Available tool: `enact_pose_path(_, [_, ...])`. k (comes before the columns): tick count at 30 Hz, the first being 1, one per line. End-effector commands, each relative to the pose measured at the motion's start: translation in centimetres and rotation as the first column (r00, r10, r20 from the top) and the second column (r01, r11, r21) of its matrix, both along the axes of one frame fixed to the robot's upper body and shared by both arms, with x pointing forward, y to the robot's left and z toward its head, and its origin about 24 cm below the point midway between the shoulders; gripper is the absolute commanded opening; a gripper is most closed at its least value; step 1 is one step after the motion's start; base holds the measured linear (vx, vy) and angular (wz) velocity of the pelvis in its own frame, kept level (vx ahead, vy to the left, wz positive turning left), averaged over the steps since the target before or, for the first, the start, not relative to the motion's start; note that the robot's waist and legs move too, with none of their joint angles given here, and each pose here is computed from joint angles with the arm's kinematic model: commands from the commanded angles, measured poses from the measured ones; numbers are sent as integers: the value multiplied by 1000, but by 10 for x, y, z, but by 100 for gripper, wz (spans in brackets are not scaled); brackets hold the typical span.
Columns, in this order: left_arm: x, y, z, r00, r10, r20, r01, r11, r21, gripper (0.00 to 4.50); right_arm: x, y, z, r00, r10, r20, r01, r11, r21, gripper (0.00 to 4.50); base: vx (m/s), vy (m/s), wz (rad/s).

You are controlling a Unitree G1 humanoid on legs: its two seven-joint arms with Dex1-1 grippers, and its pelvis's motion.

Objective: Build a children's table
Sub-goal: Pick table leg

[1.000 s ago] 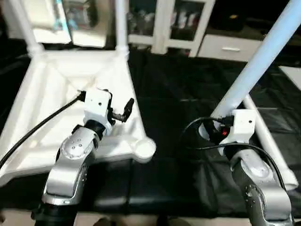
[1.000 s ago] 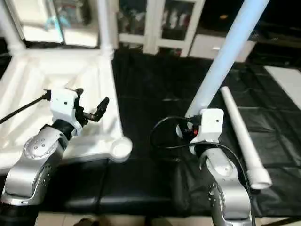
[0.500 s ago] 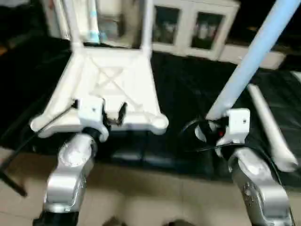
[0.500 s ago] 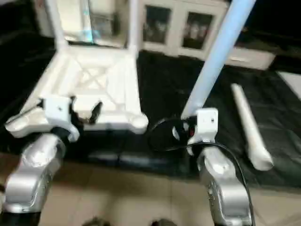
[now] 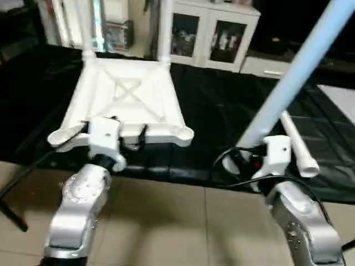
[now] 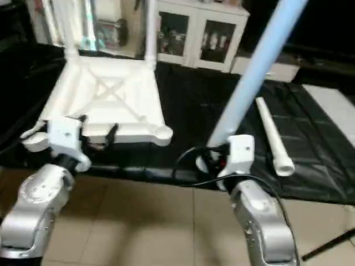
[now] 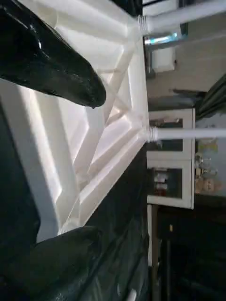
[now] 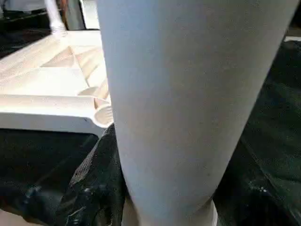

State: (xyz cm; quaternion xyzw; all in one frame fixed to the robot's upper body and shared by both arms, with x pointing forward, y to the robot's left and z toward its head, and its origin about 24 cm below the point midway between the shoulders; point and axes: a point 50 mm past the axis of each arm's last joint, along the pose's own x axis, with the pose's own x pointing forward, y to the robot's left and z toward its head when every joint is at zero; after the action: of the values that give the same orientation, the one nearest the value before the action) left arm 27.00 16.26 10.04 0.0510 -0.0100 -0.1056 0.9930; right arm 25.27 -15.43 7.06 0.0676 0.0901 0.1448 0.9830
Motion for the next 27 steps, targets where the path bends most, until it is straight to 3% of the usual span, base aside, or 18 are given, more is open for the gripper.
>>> enact_pose_path(1, [1,-9,4,999,-28,18,28,1000,-11,450,1,-8,4,1000,-27,15,27,1000,-10,193,63,43,-17])
enact_pose_path(17, [-7,-7,0,1000,-30,5,30,999,23,450,-2,0,3,998,55,22,-55,998,2,193,133,-27,-9])
enact_pose_path(27, [-7,-6,1,999,-34,3,34,999,29,450,-2,0,2,998,52,19,-52,999,3,193,125,58,2])
